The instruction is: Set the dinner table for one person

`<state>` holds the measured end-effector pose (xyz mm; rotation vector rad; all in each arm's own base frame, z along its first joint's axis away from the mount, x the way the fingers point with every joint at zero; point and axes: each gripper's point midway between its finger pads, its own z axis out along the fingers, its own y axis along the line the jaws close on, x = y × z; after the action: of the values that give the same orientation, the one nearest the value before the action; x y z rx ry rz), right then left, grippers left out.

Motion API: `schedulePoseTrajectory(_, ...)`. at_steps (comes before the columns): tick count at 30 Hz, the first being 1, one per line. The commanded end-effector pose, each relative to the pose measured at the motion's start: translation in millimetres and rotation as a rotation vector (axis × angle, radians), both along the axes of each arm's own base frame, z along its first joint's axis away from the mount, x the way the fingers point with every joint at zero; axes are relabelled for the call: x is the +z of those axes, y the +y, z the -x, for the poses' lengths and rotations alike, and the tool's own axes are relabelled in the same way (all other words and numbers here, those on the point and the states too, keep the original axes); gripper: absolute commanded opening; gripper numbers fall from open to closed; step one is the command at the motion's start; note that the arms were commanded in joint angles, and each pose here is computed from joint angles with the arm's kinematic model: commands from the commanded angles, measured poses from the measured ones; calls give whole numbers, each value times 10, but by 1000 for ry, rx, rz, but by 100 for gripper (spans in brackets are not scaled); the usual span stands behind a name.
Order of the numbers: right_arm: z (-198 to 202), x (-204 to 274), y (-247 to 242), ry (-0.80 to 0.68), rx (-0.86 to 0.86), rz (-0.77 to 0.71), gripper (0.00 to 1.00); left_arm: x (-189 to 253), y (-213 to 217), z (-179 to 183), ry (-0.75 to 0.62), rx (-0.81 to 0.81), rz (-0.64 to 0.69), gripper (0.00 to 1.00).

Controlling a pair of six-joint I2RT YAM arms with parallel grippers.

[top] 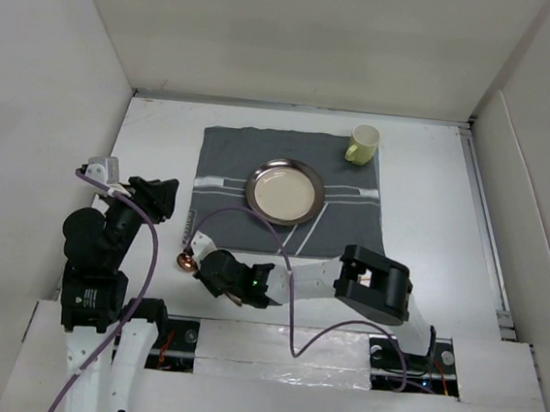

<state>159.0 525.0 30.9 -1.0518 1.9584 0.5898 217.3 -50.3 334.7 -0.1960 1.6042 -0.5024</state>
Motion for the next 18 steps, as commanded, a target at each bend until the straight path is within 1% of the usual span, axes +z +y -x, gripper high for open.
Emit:
schedulePoseTrajectory(1, 170, 298, -127, 51, -29, -71, 0, -157, -5, -60, 17, -4, -15, 41)
schedulePoseTrajectory(2, 187, 567, -206, 60, -48, -130, 0, -194, -10, -60, 23, -7, -14, 41)
schedulePoseTrajectory(3, 168, 709, -267, 52, -69, -159, 0, -265, -7, -77, 38, -6, -14, 41)
schedulePoseTrajectory(4, 62, 817, -363, 49, -103, -177, 0, -363, -6, -99, 56, -4, -6, 41)
schedulePoseTrajectory(5, 14, 1095, -499, 49, -136, -234, 0, -408, -41, -104, 66, -17, 11, 41)
schedulePoseTrajectory(6, -65, 1196, -614, 42, -171, -248, 0, -464, -49, -120, 79, -21, 13, 43)
schedulePoseTrajectory(7, -237, 1294, -768, 37, -224, -263, 0, -551, -72, -133, 102, -33, 23, 46)
schedulePoseTrajectory(8, -325, 1499, -939, 32, -262, -307, 0, -617, -69, -161, 129, -29, 30, 47)
schedulePoseTrajectory(9, -449, 1550, -1079, 27, -309, -312, 0, -656, -59, -182, 146, -20, 40, 47)
schedulePoseTrajectory(10, -866, 1599, -1496, 1, -454, -302, 0, -675, -53, -200, 162, -15, 45, 47)
schedulePoseTrajectory(11, -868, 1600, -1499, 4, -458, -306, 0, -692, -53, -212, 170, -15, 45, 47)
schedulePoseTrajectory(13, -1155, 1621, -1858, 7, -571, -300, 0, -680, -69, -225, 166, -26, 43, 47)
schedulePoseTrajectory(14, -1423, 1564, -2168, 9, -667, -278, 0, -694, -75, -227, 168, -31, 41, 47)
schedulePoseTrajectory(16, -1668, 1498, -2450, 19, -750, -265, 0, -744, -109, -232, 167, -52, 40, 47)
schedulePoseTrajectory(17, -1882, 1478, -2707, 17, -824, -264, 0, -734, -122, -224, 162, -60, 39, 47)
schedulePoseTrajectory(18, -1973, 1441, -2828, 22, -860, -257, 0, -731, -128, -216, 161, -65, 37, 47)
